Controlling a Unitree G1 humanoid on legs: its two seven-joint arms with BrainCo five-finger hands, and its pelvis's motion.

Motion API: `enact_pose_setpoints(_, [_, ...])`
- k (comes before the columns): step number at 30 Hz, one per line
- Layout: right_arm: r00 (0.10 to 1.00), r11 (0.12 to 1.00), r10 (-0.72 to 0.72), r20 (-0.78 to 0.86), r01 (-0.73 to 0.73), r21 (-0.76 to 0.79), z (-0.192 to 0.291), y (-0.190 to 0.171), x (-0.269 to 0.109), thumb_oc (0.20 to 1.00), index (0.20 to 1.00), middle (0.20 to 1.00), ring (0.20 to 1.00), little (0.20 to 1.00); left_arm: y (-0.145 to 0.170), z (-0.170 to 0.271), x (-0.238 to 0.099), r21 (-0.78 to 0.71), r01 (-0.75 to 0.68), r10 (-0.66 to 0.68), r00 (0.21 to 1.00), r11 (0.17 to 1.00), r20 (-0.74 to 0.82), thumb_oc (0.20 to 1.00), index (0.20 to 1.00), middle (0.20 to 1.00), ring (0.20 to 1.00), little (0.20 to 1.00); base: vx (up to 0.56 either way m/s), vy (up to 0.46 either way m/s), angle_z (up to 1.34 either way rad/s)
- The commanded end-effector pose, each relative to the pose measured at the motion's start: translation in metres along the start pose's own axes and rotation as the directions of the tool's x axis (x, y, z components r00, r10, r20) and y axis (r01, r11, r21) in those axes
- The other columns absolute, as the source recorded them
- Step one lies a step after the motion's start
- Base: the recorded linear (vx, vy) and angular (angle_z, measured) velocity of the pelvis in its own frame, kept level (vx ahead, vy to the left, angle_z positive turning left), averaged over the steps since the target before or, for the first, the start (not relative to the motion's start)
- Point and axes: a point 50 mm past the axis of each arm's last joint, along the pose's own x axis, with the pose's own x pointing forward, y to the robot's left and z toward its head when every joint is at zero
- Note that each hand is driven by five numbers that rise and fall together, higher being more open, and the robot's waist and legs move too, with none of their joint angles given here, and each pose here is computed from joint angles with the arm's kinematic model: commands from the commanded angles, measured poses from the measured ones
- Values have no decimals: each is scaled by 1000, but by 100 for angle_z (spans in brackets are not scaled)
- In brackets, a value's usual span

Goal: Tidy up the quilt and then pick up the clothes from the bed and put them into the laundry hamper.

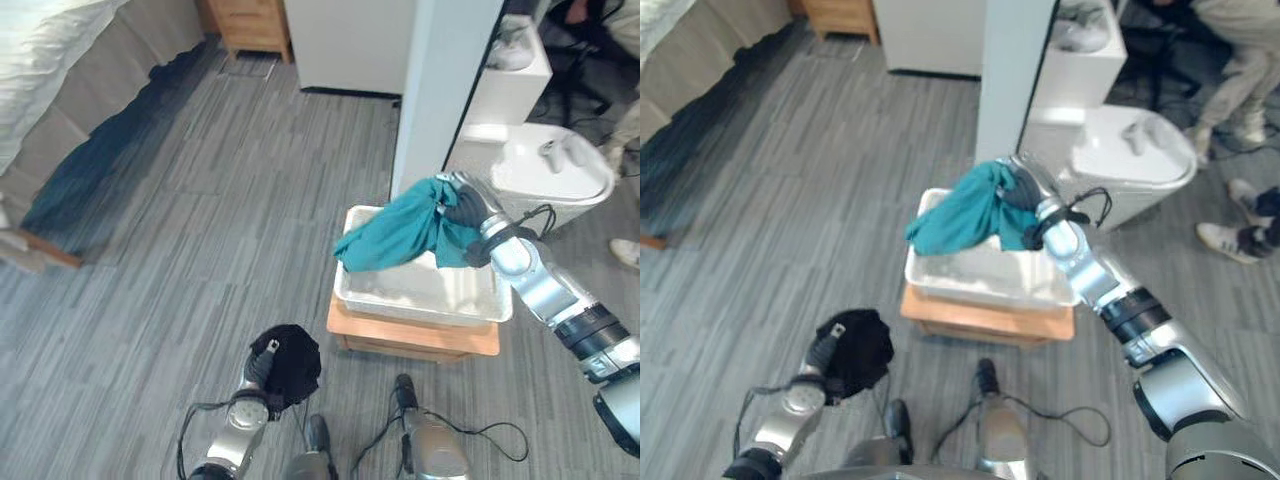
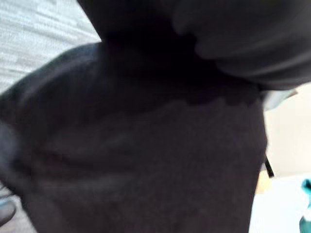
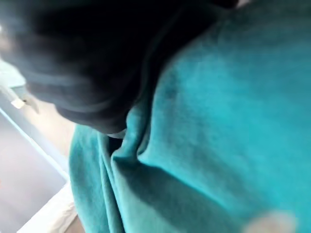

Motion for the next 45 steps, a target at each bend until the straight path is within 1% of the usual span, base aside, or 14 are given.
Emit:
enact_pose_setpoints(1, [993,992,-114,8,114,-54,1,-21,8,200,200,200,200,200,25,47,10,6,-90,86,966,996,246,200,200,200,200,200,-6,-24,6])
enact_pose_setpoints(2, [994,994,-90,-69,85,-65,-15,-11,5,1000,1000,1000,1000,1000,32,66,8,-14,-105,104,938,994,330,200,200,200,200,200,0,0,0])
enact_pose_setpoints(6, [979,987,-60,-193,29,-158,-44,-6,-1,1000,1000,1000,1000,1000,36,117,0,-37,-67,76,838,997,540,200,200,200,200,200,8,22,11])
enact_pose_setpoints(9, [969,959,-58,-240,-13,-284,-59,-6,-5,1000,1000,1000,1000,1000,32,159,-16,-31,-12,30,714,999,700,200,200,200,200,200,37,33,8])
enact_pose_setpoints(10, [972,943,-45,-232,-36,-332,-61,-1,-10,1000,1000,1000,1000,1000,29,181,-25,-29,14,14,637,999,771,200,200,200,200,200,38,26,1])
enact_pose_setpoints(11, [972,942,-45,-232,-36,-332,-61,0,-10,1000,1000,1000,1000,1000,29,181,-26,-29,14,13,637,999,771,200,200,200,200,200,41,14,1])
enact_pose_setpoints(19, [972,904,82,-222,-166,-395,-67,38,-45,1000,1000,1000,1000,1000,2,253,-45,8,115,-54,404,993,913,200,200,200,200,200,43,3,-12])
enact_pose_setpoints(22, [974,915,82,-209,-156,-371,-64,40,-50,1000,1000,1000,1000,1000,-17,266,-32,41,91,-76,426,995,902,200,200,200,200,200,4,18,-24])
enact_pose_setpoints(27, [982,937,65,-175,-120,-328,-55,41,-54,1000,1000,1000,1000,1000,-41,249,16,115,22,-102,642,993,760,200,200,200,200,200,-15,38,-29])
enact_pose_setpoints(33, [983,956,70,-167,-114,-271,-50,54,-60,1000,1000,1000,1000,1000,-48,226,54,229,-67,-85,798,971,597,200,200,200,200,200,-57,26,-29])
enact_pose_setpoints(35, [979,959,76,-188,-123,-255,-53,60,-64,1000,1000,1000,1000,1000,-48,224,60,236,-82,-68,822,968,565,1000,1000,1000,1000,1000,-53,2,-19])
enact_pose_setpoints(39, [956,955,118,-270,-184,-234,-69,74,-78,1000,1000,1000,1000,1000,-54,214,65,205,-33,-76,862,978,501,1000,1000,1000,1000,1000,-23,-10,-16])
enact_pose_setpoints(43, [932,951,142,-333,-221,-214,-82,80,-93,1000,1000,1000,1000,1000,-57,213,60,153,39,-113,851,987,513,1000,1000,1000,1000,1000,7,-6,-2])
enact_pose_setpoints(45, [899,955,158,-408,-244,-169,-96,84,-113,1000,1000,1000,1000,1000,-44,214,52,46,54,-70,822,997,566,1000,1000,1000,1000,1000,39,-19,5])
